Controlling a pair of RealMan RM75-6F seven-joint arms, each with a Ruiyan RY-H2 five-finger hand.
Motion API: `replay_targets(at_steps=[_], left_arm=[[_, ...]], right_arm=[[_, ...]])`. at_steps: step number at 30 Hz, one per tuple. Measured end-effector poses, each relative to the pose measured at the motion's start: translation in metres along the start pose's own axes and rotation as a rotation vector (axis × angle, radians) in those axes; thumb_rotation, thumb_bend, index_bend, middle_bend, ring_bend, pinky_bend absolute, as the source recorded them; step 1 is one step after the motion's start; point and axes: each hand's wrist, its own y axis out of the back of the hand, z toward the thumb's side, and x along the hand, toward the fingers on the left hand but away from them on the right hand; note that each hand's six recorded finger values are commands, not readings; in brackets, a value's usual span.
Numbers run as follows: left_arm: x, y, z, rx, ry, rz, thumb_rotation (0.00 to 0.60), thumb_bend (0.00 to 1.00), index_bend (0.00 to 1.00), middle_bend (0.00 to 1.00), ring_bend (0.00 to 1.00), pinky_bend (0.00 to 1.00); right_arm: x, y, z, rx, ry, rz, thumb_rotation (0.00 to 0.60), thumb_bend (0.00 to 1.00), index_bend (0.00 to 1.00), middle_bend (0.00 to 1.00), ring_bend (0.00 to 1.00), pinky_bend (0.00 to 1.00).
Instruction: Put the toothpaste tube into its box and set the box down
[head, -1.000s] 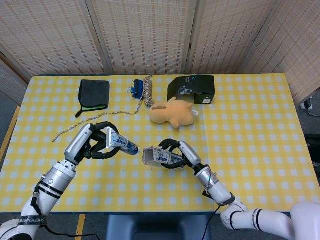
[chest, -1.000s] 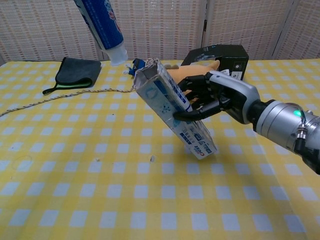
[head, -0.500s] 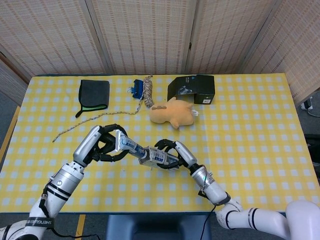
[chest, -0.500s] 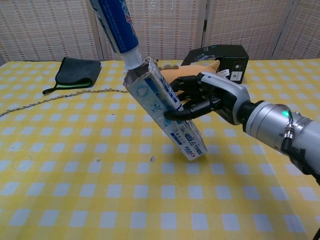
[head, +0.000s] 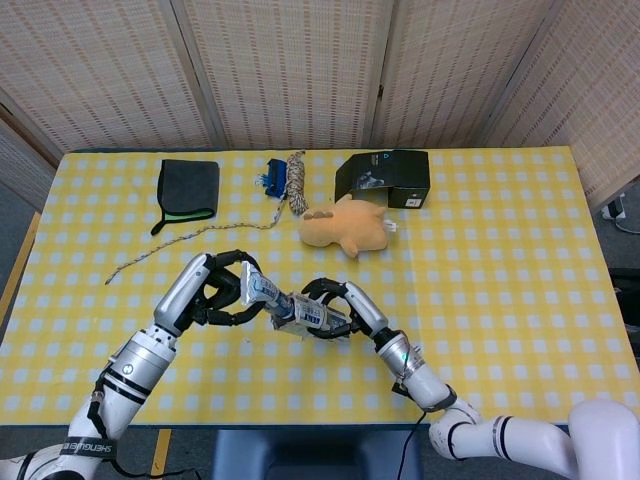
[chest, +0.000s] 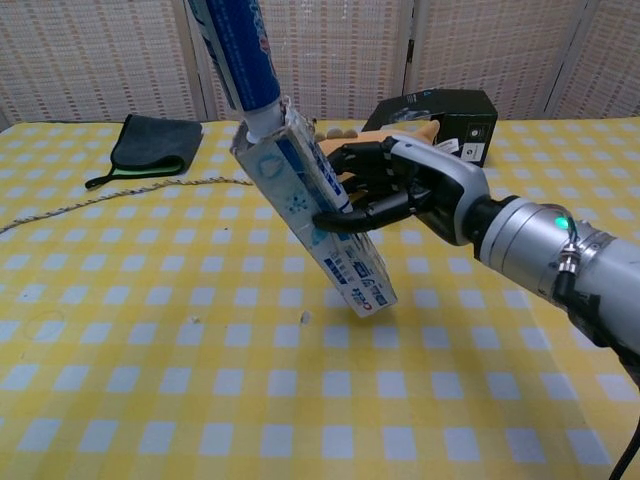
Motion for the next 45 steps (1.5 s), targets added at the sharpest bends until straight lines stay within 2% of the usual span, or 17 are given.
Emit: replay_targets(at_steps=[10,15,26,27,28,32,33,35,45], left_arm=[[0.001,0.0,-0.002,-0.024,0.006,0.015,0.6,0.64,0.8,1.0,1.0,1.0],[0.0,0.0,-0.004,-0.024,0.009,0.019,0.6,0.64,0.8,1.0,1.0,1.0],[0.002,-0.006,-0.014,-0.012,0.031,-0.007,0.6,0.64,0.79,1.0,1.0,1.0],[0.002,-0.006,-0.015,-0.01,0.03,-0.009,0.6,0.62,0.75,1.0,1.0,1.0],[0.002,-0.006,-0.015,-0.006,0.028,-0.014,0.6,0.57,0.66,1.0,1.0,1.0],[0.002,-0.011,-0.016,0.004,0.029,-0.047,0.6,0.25,0.13,1.0,1.0,1.0],[0.002,-0.012,-0.017,0.007,0.031,-0.057,0.6,0.22,0.06,1.0,1.0,1.0],[0.003,-0.013,-0.017,0.012,0.029,-0.071,0.6,0.19,0.0,1.0,1.0,1.0],[0.006,-0.009,-0.015,-0.003,0.008,-0.064,0.6,0.15,0.0,1.0,1.0,1.0]], right_arm=[[0.004,0.008,0.008,-0.094,0.034,-0.016,0.6,0.23,0.51,0.35,0.35,0.41],[0.002,0.003,0.01,-0.122,0.039,-0.007,0.6,0.23,0.51,0.35,0.35,0.41],[0.0,-0.004,0.015,-0.118,0.057,0.016,0.6,0.23,0.51,0.35,0.35,0.41],[0.001,-0.003,0.016,-0.117,0.058,0.016,0.6,0.23,0.51,0.35,0.35,0.41],[0.002,-0.003,0.016,-0.117,0.059,0.016,0.6,0.23,0.51,0.35,0.35,0.41],[0.003,-0.002,0.017,-0.121,0.059,0.015,0.6,0.23,0.51,0.35,0.35,0.41],[0.003,-0.002,0.017,-0.12,0.059,0.016,0.6,0.23,0.51,0.35,0.35,0.41],[0.004,-0.002,0.017,-0.112,0.06,0.023,0.6,0.23,0.51,0.35,0.35,0.41],[0.005,0.002,0.017,-0.106,0.059,0.028,0.6,0.23,0.51,0.35,0.35,0.41]])
